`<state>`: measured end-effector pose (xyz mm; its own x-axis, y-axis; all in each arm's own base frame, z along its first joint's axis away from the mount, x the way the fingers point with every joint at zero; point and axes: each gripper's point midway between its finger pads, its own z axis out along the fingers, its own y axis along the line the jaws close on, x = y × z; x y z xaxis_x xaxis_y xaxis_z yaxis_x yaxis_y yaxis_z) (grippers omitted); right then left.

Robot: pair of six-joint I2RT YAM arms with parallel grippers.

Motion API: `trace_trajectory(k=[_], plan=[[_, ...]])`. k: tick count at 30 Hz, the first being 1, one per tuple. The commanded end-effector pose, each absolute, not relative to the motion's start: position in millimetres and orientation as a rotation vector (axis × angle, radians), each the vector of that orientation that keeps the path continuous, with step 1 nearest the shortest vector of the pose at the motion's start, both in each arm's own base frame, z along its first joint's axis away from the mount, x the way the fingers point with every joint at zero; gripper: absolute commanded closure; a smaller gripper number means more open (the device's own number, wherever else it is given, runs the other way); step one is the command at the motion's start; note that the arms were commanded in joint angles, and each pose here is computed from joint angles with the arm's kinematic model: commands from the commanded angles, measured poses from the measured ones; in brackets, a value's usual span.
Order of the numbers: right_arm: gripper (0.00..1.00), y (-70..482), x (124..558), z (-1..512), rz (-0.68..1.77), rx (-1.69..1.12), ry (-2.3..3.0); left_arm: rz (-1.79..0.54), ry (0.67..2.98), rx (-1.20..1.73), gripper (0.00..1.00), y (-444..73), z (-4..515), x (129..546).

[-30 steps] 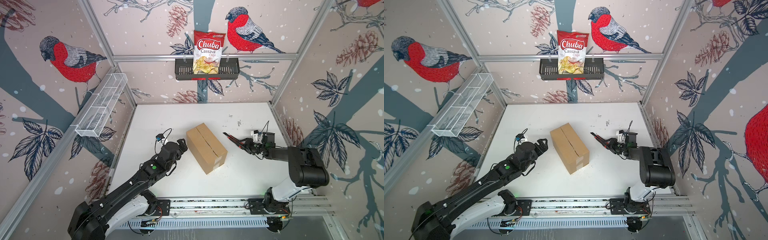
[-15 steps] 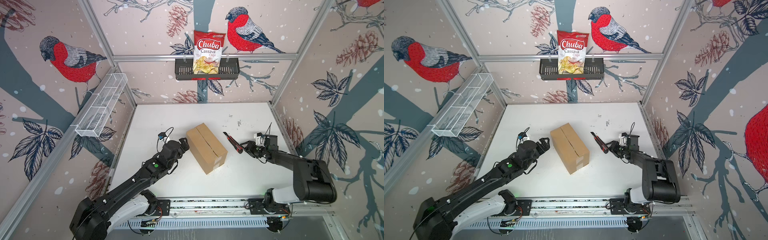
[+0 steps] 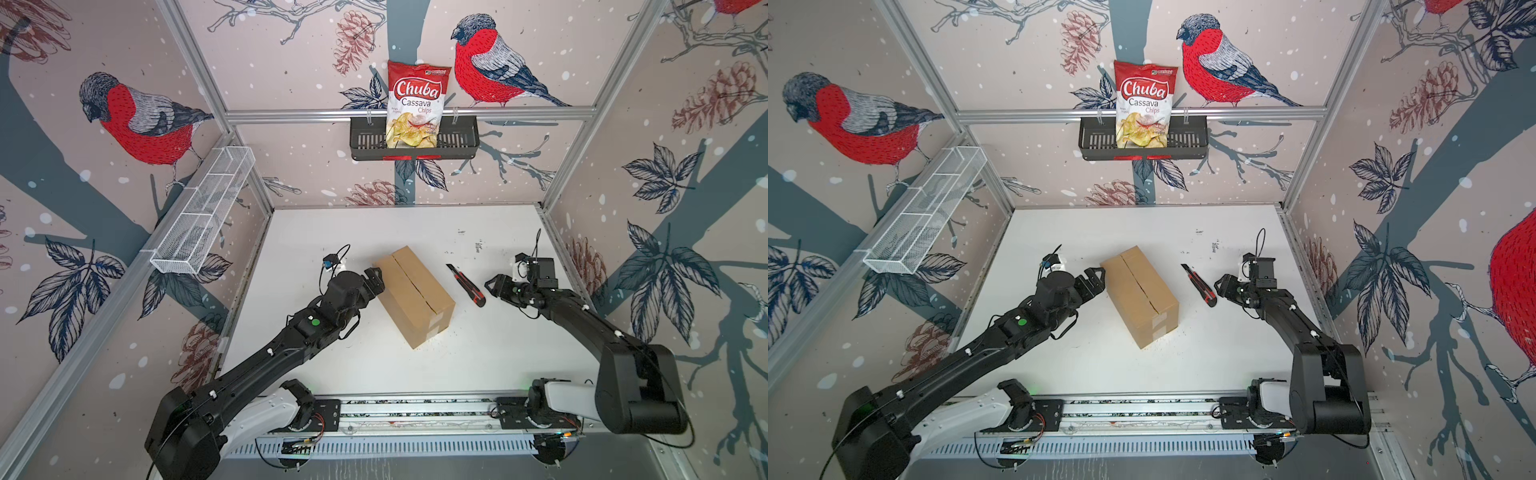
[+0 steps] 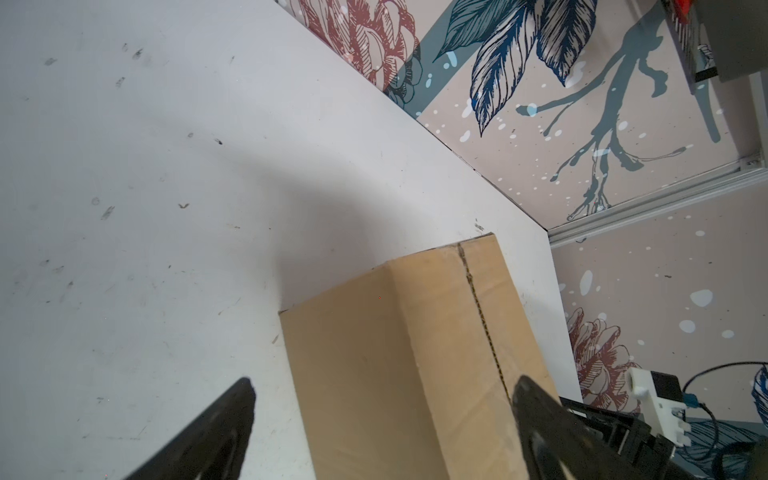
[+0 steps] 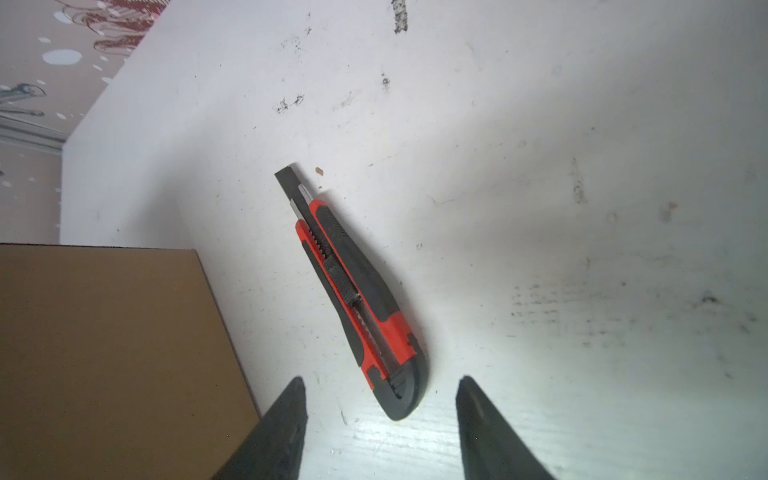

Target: Unpack the express box

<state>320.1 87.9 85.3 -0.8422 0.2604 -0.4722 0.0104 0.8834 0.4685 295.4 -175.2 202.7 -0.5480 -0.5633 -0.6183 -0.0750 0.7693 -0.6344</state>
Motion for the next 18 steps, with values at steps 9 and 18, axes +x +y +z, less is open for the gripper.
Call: trace_trajectory(k=[9,18], plan=[[0.34,116.4,343.2,82.3,0.254,-0.073,2.618,-0.706,2.101,-0.342,0.04,-190.3,223.8,301.2],[0.30,128.0,355.9,61.8,0.096,-0.202,2.686,-0.712,2.106,-0.313,0.04,-188.1,227.5,306.2]])
